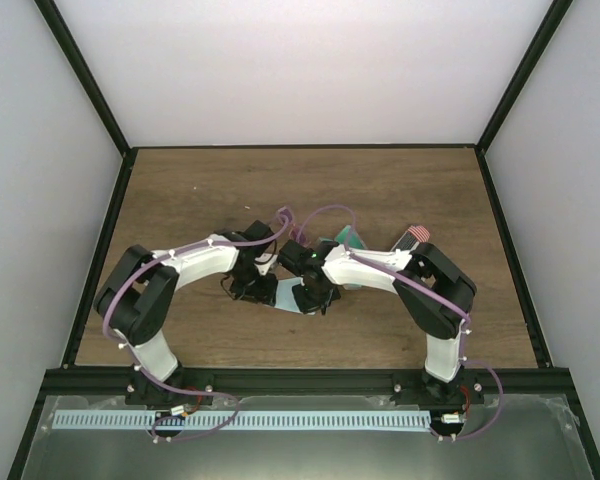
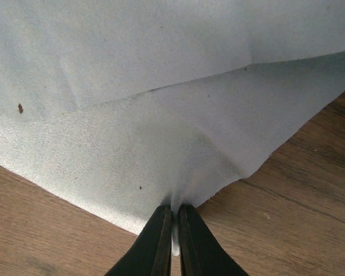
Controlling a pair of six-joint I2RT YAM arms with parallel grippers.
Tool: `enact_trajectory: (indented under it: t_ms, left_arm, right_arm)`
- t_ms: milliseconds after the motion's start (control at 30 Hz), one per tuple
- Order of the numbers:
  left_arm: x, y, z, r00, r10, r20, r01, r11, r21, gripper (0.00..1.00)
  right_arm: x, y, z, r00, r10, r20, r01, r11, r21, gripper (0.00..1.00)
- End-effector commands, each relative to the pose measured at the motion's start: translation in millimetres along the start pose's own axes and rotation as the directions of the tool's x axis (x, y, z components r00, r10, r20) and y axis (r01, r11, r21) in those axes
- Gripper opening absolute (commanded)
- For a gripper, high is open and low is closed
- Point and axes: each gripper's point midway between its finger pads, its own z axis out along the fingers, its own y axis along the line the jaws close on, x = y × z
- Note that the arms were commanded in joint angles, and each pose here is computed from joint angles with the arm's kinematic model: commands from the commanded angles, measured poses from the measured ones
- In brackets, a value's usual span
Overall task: Organize the sunglasses
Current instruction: Pick up the glasses cleaning cloth from the center of the board.
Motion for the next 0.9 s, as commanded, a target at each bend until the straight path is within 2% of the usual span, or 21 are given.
enact_trajectory:
  t_ms: [0, 233, 367, 600, 867]
  left_arm:
    - [-6, 10, 11, 0.999, -0.027, 0.018, 0.028, 0.998, -0.057, 0.51]
    - [-11, 12, 20, 0.999, -0.044, 0.017, 0.045, 0.997, -0.066, 0.41]
    - [-11, 9, 24, 0.999, -0.041, 0.008, 0.042, 0.998, -0.056, 0.25]
    - [-6, 2, 30, 0.999, -0.036, -0.011, 0.035, 0.998, -0.044, 0.06]
    - [-1, 5, 30, 0.999, -0.042, -0.014, 0.041, 0.997, -0.062, 0.04]
  right_arm:
    - [-5, 4, -5, 1.000, 0.009, 0.019, -0.009, 0.999, -0.034, 0.06]
    - [-2, 4, -7, 1.000, 0.001, 0.013, -0.001, 0.999, -0.037, 0.06]
    - [-1, 2, -7, 1.000, -0.008, 0.009, 0.008, 0.999, -0.031, 0.05]
    - [-1, 2, -7, 1.000, -0.016, 0.010, 0.016, 0.999, -0.032, 0.06]
    - [-1, -2, -8, 1.000, -0.017, 0.010, 0.017, 0.999, -0.027, 0.06]
